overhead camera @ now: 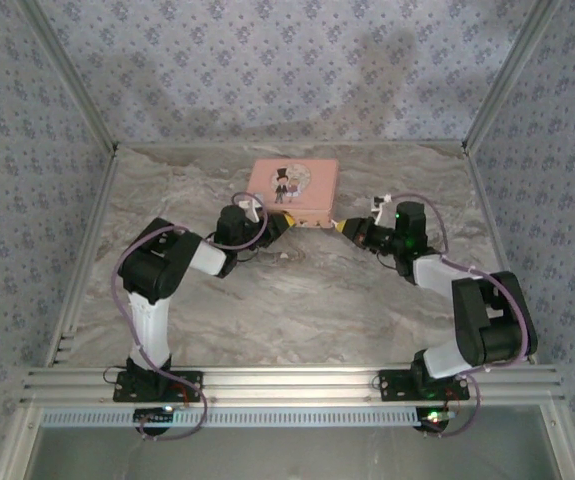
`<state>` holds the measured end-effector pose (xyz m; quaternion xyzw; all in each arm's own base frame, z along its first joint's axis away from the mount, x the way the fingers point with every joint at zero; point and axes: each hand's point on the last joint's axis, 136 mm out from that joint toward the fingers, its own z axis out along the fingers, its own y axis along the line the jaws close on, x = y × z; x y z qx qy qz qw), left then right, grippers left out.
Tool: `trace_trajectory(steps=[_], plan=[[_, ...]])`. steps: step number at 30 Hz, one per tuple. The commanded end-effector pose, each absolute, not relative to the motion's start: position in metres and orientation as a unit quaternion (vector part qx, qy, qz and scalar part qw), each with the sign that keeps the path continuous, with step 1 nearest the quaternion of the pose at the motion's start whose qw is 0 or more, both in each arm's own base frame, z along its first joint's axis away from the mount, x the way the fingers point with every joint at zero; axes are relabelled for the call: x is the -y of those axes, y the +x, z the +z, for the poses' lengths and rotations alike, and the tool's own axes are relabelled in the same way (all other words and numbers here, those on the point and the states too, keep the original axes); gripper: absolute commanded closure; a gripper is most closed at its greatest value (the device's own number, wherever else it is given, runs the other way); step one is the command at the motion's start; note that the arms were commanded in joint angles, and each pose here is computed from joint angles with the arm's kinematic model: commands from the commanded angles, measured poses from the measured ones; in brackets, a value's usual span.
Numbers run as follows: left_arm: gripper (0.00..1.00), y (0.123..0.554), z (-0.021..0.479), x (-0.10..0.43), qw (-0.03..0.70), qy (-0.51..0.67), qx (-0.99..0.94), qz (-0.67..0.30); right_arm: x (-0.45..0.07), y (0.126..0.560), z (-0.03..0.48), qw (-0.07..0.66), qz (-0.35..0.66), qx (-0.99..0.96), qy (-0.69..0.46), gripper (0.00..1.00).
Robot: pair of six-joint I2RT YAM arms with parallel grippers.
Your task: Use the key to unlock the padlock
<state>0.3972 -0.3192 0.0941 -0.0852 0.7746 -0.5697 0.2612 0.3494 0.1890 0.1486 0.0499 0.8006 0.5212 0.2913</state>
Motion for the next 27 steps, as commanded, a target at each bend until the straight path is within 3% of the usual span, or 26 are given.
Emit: trace_trajectory(steps=[1, 27], plan=[[0.95, 0.396, 0.125, 0.328, 0.256, -0.079, -0.762, -0.59, -0.208, 0.349, 0.156, 0.296, 0.549, -0.781, 0.043, 1.0], [0.95, 0.388, 0.14, 0.328, 0.242, -0.089, -0.743, -0.617, -0.269, 0.361, 0.101, 0.232, 0.602, -0.757, 0.105, 1.0]])
